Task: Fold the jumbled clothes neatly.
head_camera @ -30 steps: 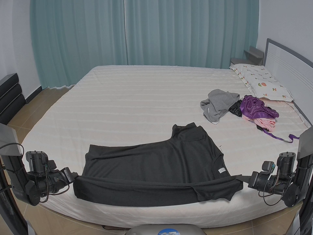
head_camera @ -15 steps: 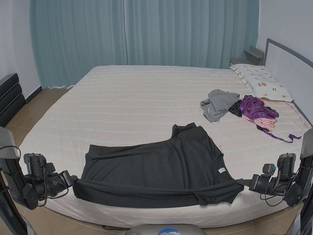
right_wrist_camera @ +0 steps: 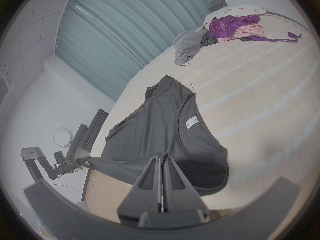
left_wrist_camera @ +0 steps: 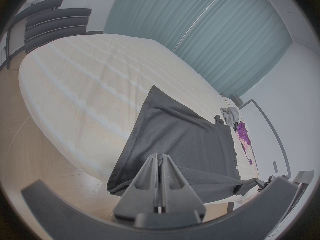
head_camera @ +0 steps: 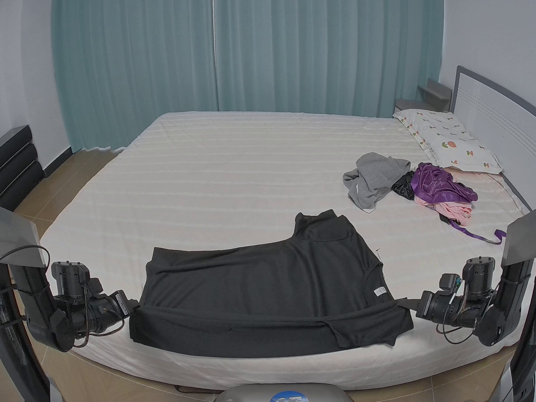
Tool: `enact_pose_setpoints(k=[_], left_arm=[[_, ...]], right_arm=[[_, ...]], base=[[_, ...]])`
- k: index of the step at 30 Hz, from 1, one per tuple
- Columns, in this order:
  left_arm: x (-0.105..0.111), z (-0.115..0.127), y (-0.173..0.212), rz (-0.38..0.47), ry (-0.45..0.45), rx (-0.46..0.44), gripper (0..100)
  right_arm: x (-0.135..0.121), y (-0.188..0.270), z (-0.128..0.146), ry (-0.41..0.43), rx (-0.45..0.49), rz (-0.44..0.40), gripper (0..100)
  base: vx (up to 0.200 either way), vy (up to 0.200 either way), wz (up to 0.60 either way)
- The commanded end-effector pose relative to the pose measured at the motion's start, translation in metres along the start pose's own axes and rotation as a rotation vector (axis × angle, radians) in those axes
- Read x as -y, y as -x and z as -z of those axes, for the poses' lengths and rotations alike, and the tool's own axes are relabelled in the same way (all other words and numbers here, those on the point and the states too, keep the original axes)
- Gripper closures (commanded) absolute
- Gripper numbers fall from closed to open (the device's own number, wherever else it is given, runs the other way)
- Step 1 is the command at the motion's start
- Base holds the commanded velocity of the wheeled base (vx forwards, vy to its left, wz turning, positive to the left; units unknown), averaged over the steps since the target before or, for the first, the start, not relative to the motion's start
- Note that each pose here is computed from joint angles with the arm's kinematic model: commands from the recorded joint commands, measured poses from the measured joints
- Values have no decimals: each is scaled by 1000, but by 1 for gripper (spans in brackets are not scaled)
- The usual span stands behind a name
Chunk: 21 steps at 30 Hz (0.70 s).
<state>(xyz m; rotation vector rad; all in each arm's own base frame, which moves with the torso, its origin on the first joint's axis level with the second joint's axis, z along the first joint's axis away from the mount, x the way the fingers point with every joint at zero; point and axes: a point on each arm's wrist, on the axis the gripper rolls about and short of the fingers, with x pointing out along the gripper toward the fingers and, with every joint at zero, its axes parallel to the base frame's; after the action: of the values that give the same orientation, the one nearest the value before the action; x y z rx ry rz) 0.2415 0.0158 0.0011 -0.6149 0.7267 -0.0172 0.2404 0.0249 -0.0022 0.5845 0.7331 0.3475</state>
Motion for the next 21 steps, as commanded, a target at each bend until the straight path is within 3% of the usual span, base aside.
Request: enact_pose_setpoints(k=[1, 7, 21], left_arm=[[-5, 0, -14, -13, 8, -15, 100], [-5, -4, -20, -15, 16, 1, 100], [-17, 3, -49, -60, 36, -36, 100]], right_arm=[[11, -24, 1, -7, -22, 14, 100], [12, -37, -9, 9, 7, 1, 100], [27, -63, -8, -21, -46, 26, 100]], base=[[0, 0, 0], [0, 0, 0], [0, 0, 0]])
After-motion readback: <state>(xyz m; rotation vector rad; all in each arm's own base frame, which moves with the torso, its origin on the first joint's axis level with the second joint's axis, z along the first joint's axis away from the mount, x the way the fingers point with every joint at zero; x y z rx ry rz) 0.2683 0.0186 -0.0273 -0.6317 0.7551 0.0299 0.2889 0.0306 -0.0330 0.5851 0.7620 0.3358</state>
